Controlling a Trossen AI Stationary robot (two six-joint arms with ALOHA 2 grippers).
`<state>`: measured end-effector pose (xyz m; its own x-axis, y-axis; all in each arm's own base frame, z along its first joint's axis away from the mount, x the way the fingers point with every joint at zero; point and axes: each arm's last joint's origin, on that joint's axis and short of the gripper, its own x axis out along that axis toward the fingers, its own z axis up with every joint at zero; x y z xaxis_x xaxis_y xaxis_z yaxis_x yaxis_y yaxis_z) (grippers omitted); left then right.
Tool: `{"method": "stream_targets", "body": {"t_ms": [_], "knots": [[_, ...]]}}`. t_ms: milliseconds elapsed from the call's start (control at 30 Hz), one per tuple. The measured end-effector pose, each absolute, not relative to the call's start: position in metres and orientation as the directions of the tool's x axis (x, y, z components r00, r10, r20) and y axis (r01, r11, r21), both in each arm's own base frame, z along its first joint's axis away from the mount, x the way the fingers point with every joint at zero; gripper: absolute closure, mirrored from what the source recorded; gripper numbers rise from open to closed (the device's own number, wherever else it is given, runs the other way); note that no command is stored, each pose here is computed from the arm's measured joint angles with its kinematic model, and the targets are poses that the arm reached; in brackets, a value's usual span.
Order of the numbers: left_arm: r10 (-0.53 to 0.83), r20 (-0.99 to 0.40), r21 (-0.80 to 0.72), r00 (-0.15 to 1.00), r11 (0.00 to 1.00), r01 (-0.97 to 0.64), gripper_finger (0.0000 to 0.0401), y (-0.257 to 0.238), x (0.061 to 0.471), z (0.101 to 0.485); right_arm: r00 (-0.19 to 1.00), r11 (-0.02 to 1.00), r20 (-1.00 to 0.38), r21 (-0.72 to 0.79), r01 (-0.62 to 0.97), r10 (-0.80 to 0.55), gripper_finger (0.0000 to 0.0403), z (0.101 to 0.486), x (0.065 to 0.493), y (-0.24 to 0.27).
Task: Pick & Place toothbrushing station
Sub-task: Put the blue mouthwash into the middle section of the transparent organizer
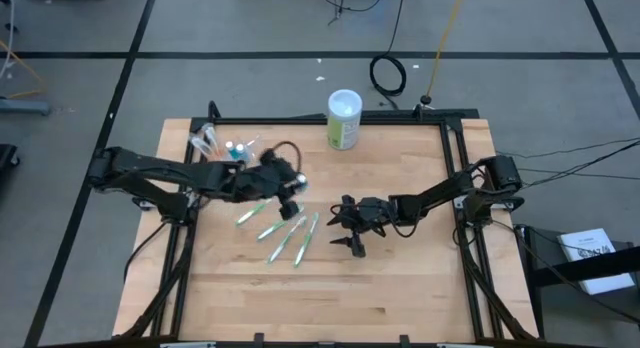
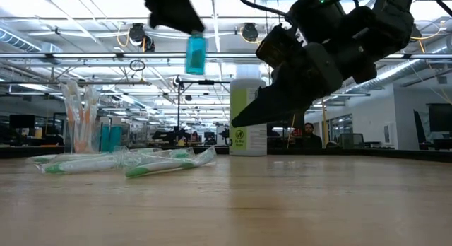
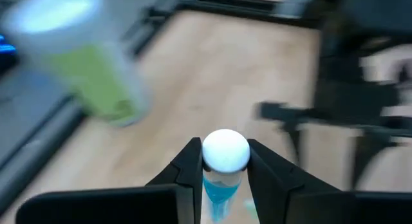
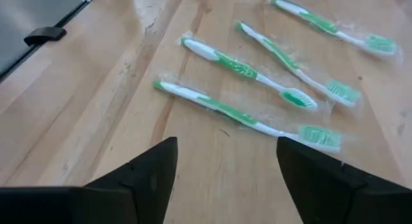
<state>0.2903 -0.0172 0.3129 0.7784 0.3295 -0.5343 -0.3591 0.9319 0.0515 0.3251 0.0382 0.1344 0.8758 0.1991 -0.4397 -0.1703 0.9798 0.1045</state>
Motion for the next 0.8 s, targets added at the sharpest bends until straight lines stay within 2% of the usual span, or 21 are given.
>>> {"method": "stream_targets", "body": {"t_ms": [267, 467, 667, 800], "knots": [[0.554, -0.481, 0.151, 0.68, 0.816, -0.558, 0.0317, -0.014, 0.256, 0.331, 0.858, 0.986, -0.486, 0.107, -0.132, 0.167, 0.0138, 0.17, 0.306, 0.027], [0.699, -0.437, 0.172, 0.566, 0.682, -0.71, 0.0317, -0.005, 0.226, 0.321, 0.876, 0.996, -0.474, 0.067, -0.06, 0.085, 0.0144, 0.186, 0.282, 0.021], [0.754, -0.42, 0.078, 0.505, 0.584, -0.808, 0.0317, 0.009, 0.185, 0.292, 0.903, 0.999, -0.429, 0.027, 0.025, -0.011, 0.0143, 0.192, 0.256, 0.016], [0.796, -0.402, -0.016, 0.452, 0.487, -0.873, 0.0317, 0.021, 0.155, 0.279, 0.927, 0.999, -0.376, 0.03, 0.032, -0.019, 0.0146, 0.197, 0.246, 0.015]]}}
